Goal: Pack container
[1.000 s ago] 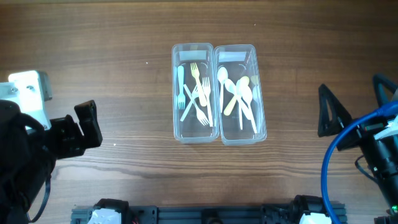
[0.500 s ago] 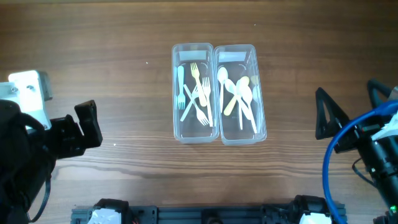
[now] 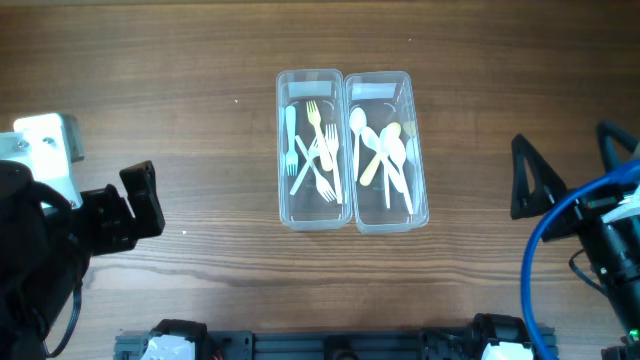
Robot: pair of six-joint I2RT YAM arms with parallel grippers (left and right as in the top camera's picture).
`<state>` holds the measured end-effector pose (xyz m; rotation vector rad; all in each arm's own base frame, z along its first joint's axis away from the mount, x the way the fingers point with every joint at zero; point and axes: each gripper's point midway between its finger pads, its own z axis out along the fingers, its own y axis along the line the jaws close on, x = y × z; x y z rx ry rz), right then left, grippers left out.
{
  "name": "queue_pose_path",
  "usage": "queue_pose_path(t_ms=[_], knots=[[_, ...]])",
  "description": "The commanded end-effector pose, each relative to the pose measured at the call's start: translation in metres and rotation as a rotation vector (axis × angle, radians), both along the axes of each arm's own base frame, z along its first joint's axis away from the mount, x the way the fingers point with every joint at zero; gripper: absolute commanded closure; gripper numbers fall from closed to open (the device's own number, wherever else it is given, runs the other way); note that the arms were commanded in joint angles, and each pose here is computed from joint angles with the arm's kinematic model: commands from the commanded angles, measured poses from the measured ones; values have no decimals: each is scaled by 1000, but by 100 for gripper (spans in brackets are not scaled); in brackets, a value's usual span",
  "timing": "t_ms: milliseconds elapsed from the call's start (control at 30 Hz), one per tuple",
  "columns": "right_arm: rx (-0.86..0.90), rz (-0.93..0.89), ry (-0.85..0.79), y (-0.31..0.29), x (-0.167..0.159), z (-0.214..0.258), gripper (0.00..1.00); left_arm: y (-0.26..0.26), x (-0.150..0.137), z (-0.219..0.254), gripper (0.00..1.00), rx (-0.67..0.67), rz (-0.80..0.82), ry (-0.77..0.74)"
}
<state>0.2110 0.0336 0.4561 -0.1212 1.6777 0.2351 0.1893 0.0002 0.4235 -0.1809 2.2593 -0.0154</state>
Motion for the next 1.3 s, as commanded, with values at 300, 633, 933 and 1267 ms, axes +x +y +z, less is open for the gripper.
queue_pose_path(t_ms=[300,633,933,1267], knots=[[-196,25,49,-2,3,-39,0,2,1,-2,0,8,9,7],[-213,26,31,-2,4,-99,0,2,1,-2,0,8,9,7],[-212,27,35,-1,-2,-195,0,2,1,-2,0,8,9,7],[-212,26,32,-1,-1,-246,0,2,1,-2,0,8,9,7]])
